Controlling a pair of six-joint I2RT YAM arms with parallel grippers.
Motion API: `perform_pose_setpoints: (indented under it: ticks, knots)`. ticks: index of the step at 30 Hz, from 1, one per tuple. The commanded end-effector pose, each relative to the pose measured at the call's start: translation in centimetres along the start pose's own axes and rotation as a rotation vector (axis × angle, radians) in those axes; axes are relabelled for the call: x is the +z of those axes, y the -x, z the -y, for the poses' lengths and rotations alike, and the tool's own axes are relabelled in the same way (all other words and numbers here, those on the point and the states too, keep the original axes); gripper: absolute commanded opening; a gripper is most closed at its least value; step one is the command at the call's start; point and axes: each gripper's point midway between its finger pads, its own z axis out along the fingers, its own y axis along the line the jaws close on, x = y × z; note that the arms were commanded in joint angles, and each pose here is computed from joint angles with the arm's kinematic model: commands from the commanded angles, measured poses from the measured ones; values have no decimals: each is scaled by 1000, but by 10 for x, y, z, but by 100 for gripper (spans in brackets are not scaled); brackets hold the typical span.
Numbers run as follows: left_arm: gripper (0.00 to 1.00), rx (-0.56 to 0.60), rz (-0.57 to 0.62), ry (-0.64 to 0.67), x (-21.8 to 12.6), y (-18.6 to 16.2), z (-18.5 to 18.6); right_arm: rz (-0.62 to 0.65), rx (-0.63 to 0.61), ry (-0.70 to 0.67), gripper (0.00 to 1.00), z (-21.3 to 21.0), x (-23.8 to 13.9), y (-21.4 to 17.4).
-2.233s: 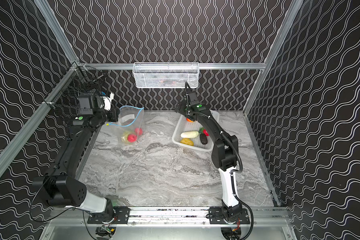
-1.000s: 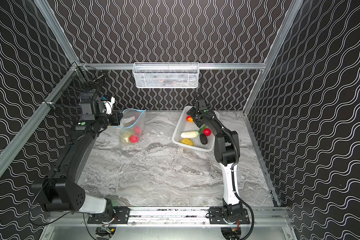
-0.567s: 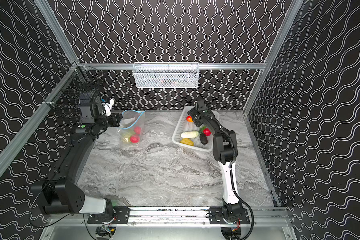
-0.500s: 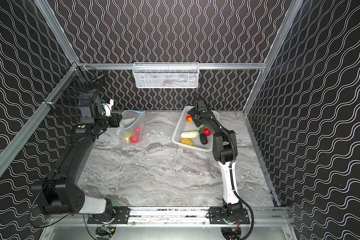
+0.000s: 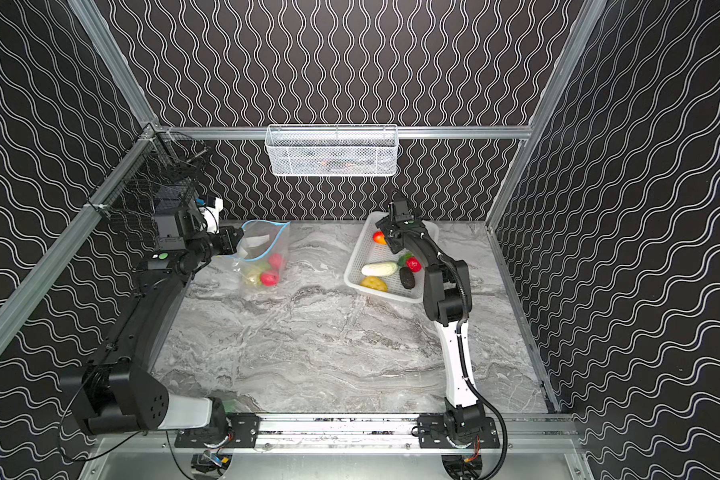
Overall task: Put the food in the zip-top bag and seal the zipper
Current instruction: 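Lower the right gripper onto the mango and close on it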
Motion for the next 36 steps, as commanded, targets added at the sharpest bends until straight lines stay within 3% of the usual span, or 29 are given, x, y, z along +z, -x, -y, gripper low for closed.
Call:
perform_pose_setpoints:
  ticks: [1, 36]
  knots:
    - [0, -33, 0, -21, 7, -1, 0, 43, 57, -18, 84, 9, 0, 13]
    - [0, 8, -28, 26, 13, -3, -4, 8, 146, 32, 80, -10, 48, -14]
